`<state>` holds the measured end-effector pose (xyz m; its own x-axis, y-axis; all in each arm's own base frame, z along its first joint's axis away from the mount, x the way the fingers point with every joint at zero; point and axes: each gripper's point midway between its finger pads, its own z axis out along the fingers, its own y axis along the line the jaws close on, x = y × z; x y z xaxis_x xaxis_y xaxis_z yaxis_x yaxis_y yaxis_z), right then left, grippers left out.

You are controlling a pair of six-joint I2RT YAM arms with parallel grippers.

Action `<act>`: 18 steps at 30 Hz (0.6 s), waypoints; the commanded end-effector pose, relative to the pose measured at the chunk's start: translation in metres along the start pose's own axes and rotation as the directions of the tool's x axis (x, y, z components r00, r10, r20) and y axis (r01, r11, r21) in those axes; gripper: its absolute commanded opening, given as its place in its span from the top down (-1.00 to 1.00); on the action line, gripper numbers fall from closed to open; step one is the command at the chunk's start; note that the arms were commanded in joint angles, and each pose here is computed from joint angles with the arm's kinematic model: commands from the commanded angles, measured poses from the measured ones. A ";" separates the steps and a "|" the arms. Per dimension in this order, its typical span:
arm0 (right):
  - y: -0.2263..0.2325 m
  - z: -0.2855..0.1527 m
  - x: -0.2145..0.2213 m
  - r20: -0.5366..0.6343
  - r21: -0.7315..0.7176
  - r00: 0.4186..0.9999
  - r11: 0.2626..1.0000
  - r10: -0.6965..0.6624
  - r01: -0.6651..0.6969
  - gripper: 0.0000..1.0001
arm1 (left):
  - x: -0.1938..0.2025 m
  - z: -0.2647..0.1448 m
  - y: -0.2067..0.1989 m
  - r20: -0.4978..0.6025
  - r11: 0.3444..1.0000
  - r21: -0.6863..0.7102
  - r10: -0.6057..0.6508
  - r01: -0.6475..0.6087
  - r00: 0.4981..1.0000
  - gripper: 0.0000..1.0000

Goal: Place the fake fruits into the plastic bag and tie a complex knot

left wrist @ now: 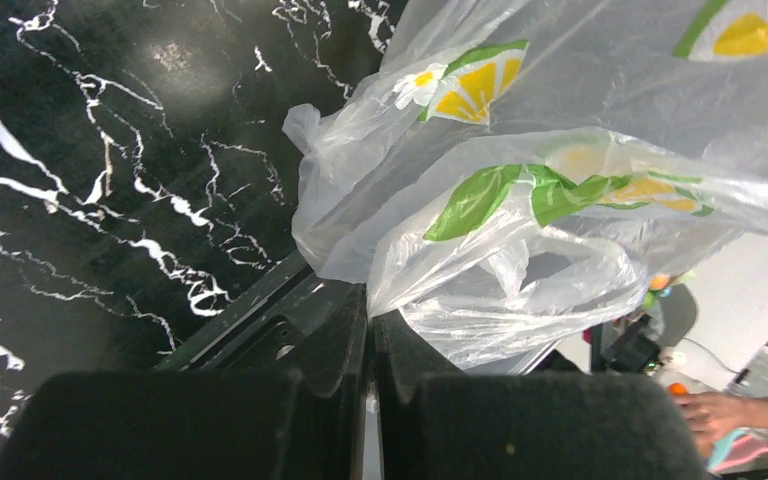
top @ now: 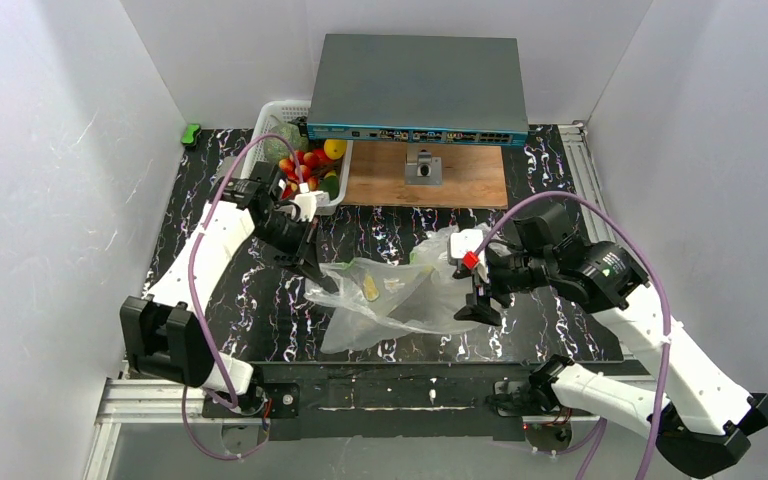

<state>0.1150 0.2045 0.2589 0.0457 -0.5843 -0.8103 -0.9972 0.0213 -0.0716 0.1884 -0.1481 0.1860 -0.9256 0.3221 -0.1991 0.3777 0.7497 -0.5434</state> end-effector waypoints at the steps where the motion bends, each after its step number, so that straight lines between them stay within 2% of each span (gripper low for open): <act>1: 0.029 -0.005 -0.026 0.057 -0.134 0.993 0.986 0.103 -0.095 -0.50 | -0.013 -0.004 -0.024 0.032 0.993 0.106 -0.051 0.047 0.998 1.00; 4: 0.029 0.006 -0.009 -0.019 -0.151 0.988 0.976 0.153 -0.154 -0.04 | -0.018 -0.004 -0.036 0.039 0.977 0.189 -0.103 0.094 0.994 1.00; 8: 0.039 0.020 0.042 -0.205 -0.160 0.947 0.946 0.248 -0.283 0.09 | -0.028 -0.009 -0.029 0.091 0.949 0.252 -0.218 0.189 0.972 1.00; 10: 0.052 0.018 0.042 -0.205 -0.219 0.945 0.929 0.255 -0.298 -0.08 | -0.027 -0.008 -0.021 0.071 0.937 0.261 -0.257 0.231 0.964 1.00; 13: 0.063 0.017 0.030 -0.148 -0.266 0.945 0.909 0.291 -0.321 -0.79 | -0.031 -0.007 -0.020 0.074 0.920 0.295 -0.289 0.256 0.954 1.00; 14: 0.066 0.017 0.031 -0.159 -0.282 0.937 0.896 0.310 -0.344 -0.93 | -0.036 -0.009 -0.023 0.085 0.912 0.321 -0.297 0.256 0.951 1.00; 18: 0.082 0.019 0.038 -0.208 -0.354 0.913 0.843 0.351 -0.405 -0.97 | -0.046 -0.012 -0.029 0.107 0.888 0.374 -0.328 0.268 0.939 1.00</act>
<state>0.0606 0.2002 0.2079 -0.2662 -0.6974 -0.6654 -0.9343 0.0170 0.3560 0.2176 -0.1664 0.2024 -0.9944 0.0326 -0.1009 0.0991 0.6243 -0.7749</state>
